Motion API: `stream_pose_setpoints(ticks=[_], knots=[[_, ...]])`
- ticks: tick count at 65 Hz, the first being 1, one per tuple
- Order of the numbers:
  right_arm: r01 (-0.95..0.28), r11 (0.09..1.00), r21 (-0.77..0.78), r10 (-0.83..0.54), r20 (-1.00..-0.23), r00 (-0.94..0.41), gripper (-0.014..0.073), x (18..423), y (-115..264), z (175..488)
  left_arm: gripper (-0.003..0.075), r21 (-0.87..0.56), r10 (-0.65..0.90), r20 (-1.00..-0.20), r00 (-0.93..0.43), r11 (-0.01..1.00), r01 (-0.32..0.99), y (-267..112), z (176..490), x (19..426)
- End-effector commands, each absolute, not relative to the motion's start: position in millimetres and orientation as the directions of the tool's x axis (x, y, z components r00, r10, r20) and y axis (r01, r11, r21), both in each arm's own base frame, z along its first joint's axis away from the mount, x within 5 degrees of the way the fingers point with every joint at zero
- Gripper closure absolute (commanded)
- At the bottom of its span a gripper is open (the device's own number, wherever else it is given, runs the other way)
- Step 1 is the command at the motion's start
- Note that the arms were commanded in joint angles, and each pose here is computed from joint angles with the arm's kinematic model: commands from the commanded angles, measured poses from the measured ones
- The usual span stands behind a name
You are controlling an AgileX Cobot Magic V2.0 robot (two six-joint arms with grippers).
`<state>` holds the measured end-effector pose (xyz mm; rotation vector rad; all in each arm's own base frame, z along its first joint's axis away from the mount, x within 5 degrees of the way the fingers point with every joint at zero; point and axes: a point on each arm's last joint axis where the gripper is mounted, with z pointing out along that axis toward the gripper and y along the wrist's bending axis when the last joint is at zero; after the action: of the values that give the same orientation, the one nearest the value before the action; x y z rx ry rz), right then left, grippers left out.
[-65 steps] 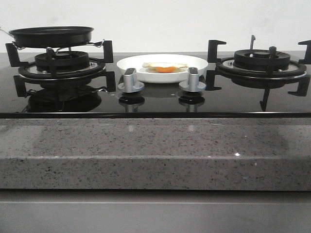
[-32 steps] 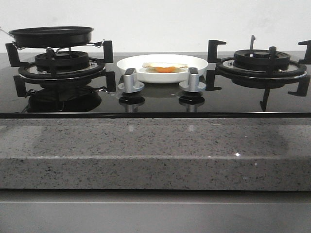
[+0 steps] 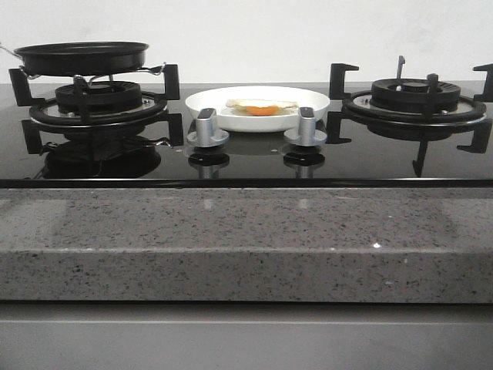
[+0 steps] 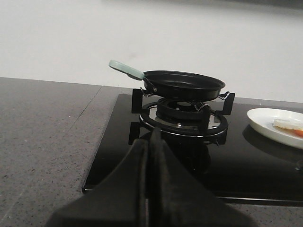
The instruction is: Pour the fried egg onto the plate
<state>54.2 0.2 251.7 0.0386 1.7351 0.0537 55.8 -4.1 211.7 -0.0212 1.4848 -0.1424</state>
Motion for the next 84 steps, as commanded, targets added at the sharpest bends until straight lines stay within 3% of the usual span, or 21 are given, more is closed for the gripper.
stream_pose_setpoints(ticks=[1, 17, 84], knots=[[0.007, 0.999, 0.031, 0.031, -0.999, 0.039, 0.0665, 53.4, -0.8, 255.7, 0.0739, -0.114, -0.129, -0.976, 0.175, 0.989, 0.093, -3.9, 218.4, 53.3], [-0.002, 1.000, 0.029, 0.029, -0.990, 0.139, 0.0665, 54.3, 0.0, 211.2, 0.0739, -0.114, -0.129, -0.976, 0.175, 0.989, 0.093, -3.9, 218.4, 53.3], [0.045, 0.999, -0.004, -0.009, -0.995, 0.103, 0.0665, 54.6, -2.4, 208.0, 0.0739, -0.114, -0.129, -0.976, 0.174, 0.989, 0.093, -3.9, 218.3, 53.4]])
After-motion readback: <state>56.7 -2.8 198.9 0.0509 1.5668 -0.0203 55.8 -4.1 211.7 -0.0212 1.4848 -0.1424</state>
